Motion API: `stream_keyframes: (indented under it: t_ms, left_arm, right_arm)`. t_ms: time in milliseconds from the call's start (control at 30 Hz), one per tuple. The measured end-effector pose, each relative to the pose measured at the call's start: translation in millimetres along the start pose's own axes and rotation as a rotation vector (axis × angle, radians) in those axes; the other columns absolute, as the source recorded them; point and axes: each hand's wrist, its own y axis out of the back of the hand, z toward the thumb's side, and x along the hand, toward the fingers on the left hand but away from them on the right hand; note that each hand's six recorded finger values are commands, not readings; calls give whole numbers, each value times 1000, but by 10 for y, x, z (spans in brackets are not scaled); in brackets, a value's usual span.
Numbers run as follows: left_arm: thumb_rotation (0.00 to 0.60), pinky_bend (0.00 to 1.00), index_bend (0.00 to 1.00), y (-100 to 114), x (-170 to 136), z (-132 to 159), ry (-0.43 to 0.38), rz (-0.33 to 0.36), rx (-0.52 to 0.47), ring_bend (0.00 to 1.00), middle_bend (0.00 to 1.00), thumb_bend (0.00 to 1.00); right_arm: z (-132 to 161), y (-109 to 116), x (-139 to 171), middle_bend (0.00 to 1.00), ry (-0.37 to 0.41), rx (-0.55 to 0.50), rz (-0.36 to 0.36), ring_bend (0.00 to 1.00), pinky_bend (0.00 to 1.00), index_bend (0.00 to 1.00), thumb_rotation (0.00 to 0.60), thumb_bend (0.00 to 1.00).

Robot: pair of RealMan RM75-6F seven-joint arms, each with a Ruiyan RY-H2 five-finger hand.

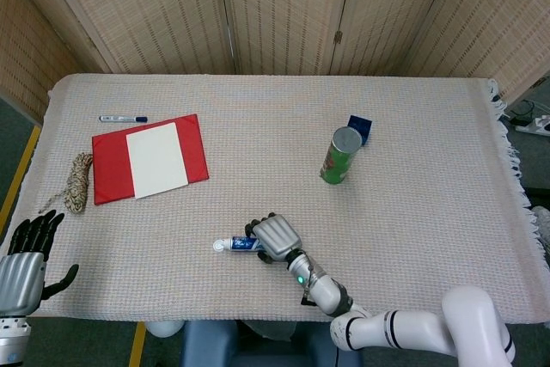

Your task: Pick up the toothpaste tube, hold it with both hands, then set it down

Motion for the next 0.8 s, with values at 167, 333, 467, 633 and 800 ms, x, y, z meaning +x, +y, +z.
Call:
stream_keyframes:
  t_ms: [167, 333, 467, 633, 800]
  left_arm:
    - [600, 0, 15, 2, 10, 4, -3, 2, 1, 79, 74, 345]
    - [600, 0, 16, 20, 39, 35, -18, 8, 6, 79, 74, 345]
    - [600, 0, 20, 43, 86, 99, -45, 16, 0, 83, 75, 345]
    - [600, 0, 25, 55, 186, 236, -102, 23, -6, 91, 75, 345]
    - [600, 0, 25, 50, 329, 483, -199, 20, -20, 97, 79, 338]
  right_arm:
    - [0, -8, -29, 478, -6, 10, -11, 538, 458, 498, 600, 560]
    - [3, 26, -33, 540, -2, -13, -33, 617, 548, 574, 600, 752]
    - [-11, 111, 3, 554, 14, -60, -64, 638, 578, 592, 600, 830]
    - [-77, 268, 98, 566, 51, -176, -116, 651, 589, 609, 600, 862]
    - [-166, 432, 236, 570, 100, -350, -168, 651, 591, 615, 600, 876]
